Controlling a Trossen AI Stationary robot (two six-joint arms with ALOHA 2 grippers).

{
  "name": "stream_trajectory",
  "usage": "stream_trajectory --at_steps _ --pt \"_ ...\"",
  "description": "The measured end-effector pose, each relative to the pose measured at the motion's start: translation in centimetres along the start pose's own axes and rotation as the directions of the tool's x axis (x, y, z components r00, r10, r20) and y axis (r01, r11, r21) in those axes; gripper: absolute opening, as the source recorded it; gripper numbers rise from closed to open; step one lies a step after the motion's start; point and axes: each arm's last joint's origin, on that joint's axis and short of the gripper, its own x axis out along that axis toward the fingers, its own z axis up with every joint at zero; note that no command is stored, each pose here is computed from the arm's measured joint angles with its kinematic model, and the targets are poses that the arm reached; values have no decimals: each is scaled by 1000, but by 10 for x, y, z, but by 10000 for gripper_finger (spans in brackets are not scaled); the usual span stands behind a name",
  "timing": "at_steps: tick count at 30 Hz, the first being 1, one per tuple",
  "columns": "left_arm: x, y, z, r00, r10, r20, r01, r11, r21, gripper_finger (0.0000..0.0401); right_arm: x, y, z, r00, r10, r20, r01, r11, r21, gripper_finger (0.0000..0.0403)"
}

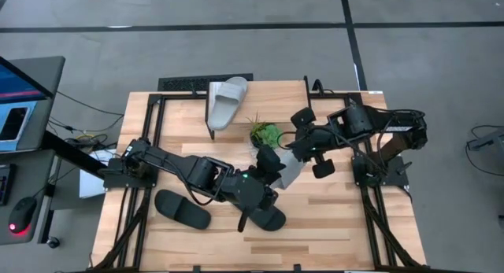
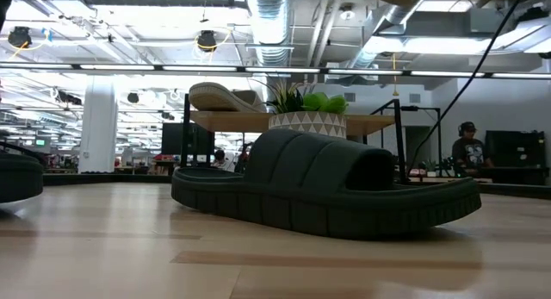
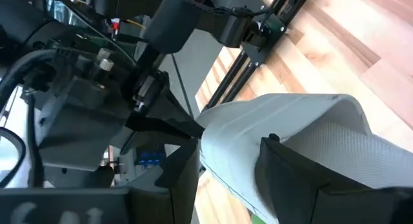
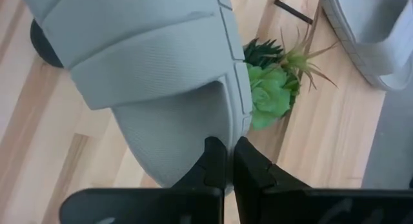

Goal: Pick and place slides into the shelf
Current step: Put the gray slide on the shelf

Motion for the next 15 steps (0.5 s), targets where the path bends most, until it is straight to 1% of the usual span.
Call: stream_trajectory --at_steps 4,7,15 --pt "-2 -3 -1 1000 -4 -29 4 1000 2 153 -4 -1 -3 1000 -5 10 5 1000 8 0" --pt "-2 -6 -4 998 -27 -53 27 1000 -2 153 -7 -1 -4 1000 -7 18 7 1000 14 0" --pt "0 -4 -5 998 -20 -52 19 1000 -16 153 -6 4 -2 1000 1 18 -1 1000 -3 0"
